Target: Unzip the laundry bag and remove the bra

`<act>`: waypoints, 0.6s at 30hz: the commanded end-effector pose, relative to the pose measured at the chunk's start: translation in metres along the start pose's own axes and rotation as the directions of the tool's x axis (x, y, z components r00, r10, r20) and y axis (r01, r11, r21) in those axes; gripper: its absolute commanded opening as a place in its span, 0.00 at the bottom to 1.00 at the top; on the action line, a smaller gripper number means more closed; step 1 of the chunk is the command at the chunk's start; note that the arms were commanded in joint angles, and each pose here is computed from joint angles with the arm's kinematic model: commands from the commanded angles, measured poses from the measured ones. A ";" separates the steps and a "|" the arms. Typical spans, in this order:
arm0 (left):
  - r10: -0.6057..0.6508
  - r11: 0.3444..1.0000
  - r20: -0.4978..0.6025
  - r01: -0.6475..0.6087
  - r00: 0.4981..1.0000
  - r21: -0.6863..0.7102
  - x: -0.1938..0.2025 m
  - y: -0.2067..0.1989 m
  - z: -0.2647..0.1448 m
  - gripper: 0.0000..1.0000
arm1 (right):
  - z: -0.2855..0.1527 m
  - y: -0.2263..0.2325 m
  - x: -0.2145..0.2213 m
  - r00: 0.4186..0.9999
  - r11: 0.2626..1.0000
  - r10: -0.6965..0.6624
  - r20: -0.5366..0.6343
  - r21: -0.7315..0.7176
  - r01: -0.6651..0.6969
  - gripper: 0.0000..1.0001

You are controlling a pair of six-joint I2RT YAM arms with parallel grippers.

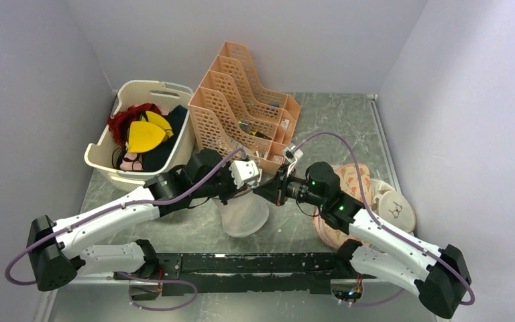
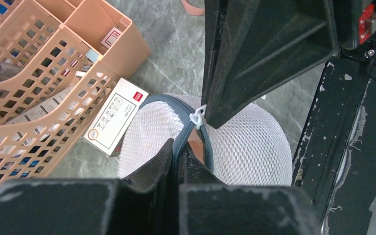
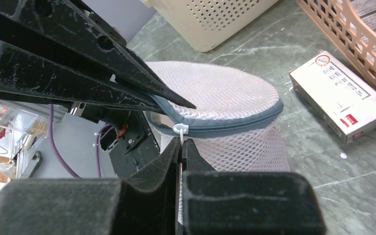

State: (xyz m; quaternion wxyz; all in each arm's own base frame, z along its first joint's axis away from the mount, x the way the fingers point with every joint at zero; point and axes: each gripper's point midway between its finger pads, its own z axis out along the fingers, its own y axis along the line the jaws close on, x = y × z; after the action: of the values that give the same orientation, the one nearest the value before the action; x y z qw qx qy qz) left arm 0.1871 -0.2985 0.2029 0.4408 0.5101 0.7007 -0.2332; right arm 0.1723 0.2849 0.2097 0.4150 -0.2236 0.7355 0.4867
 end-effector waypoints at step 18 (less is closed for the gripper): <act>0.028 1.000 0.065 -0.027 0.997 -0.008 -0.015 0.000 -0.008 0.15 | -0.025 -0.072 -0.011 0.993 0.994 0.103 0.051 0.027 -0.105 0.00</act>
State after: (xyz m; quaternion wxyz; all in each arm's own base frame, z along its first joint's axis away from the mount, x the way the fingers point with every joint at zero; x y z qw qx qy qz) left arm 0.1831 -0.2982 0.2215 0.4784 0.5060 0.6725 -0.2506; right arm 0.2201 0.2334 0.1682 0.3743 -0.1513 0.7667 0.4992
